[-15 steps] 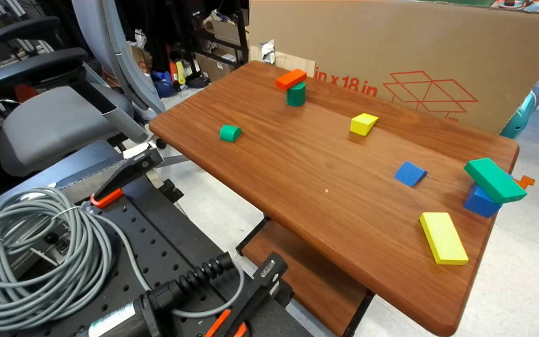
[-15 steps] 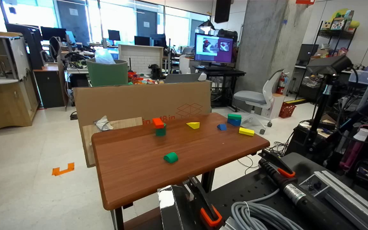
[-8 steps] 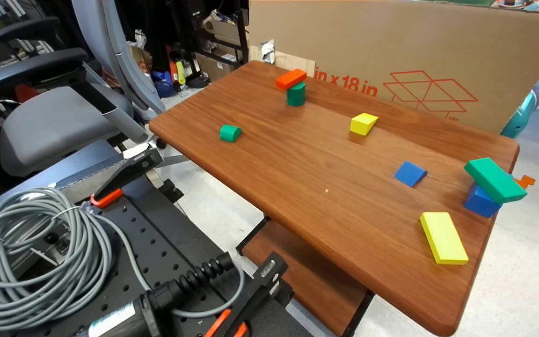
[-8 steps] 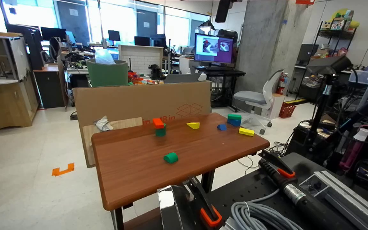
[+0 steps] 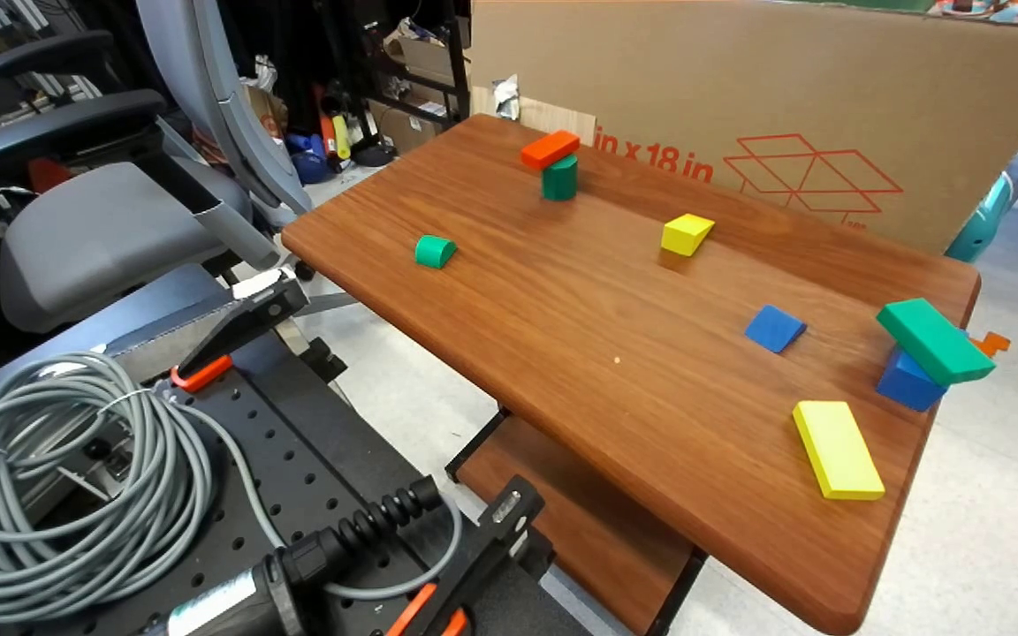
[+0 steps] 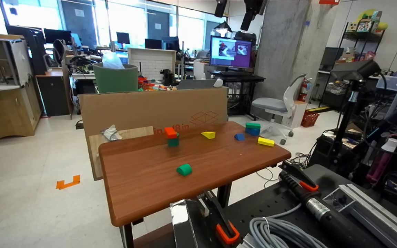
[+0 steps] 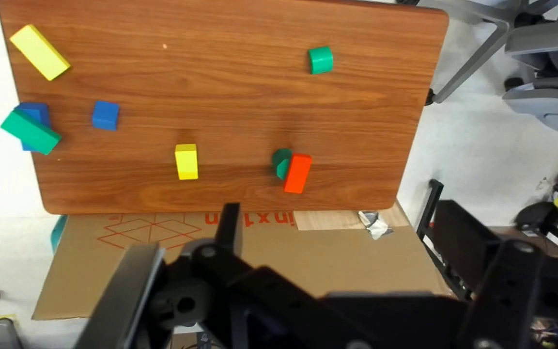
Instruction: Remove the green block from the top of the blue block
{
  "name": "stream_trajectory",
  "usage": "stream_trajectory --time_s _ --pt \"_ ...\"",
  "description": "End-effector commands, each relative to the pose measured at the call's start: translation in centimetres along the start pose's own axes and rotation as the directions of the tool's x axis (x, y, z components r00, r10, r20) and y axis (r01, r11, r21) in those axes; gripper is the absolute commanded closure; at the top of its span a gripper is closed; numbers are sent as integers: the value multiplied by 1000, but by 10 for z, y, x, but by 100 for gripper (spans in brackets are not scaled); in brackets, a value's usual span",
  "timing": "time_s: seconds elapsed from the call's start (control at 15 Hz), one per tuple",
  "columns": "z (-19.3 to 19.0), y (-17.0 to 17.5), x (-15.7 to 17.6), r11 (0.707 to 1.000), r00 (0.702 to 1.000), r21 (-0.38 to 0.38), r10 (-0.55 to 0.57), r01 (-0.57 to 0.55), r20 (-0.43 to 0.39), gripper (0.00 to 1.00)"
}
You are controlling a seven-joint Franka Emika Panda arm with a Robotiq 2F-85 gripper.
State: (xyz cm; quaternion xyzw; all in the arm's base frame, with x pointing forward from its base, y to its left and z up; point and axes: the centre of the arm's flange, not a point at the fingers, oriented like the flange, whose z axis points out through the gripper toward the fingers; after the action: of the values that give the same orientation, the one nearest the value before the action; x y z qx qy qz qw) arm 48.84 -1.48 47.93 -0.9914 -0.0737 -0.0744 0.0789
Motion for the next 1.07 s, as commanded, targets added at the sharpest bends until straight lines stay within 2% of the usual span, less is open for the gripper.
stream_trajectory --time_s 0.0,0.27,0.4,0.73,0.93,1.0 --pt "6 49 41 998 999 -31 -53 53 8 0" --pt "20 95 61 987 988 -40 -155 156 25 0" --pt "29 117 67 971 971 -42 -234 236 44 0" --pt "65 168 71 900 901 -90 -415 427 128 0" --pt "88 194 72 858 862 -121 -476 499 175 0" --pt "97 203 73 852 858 -135 -481 506 177 0"
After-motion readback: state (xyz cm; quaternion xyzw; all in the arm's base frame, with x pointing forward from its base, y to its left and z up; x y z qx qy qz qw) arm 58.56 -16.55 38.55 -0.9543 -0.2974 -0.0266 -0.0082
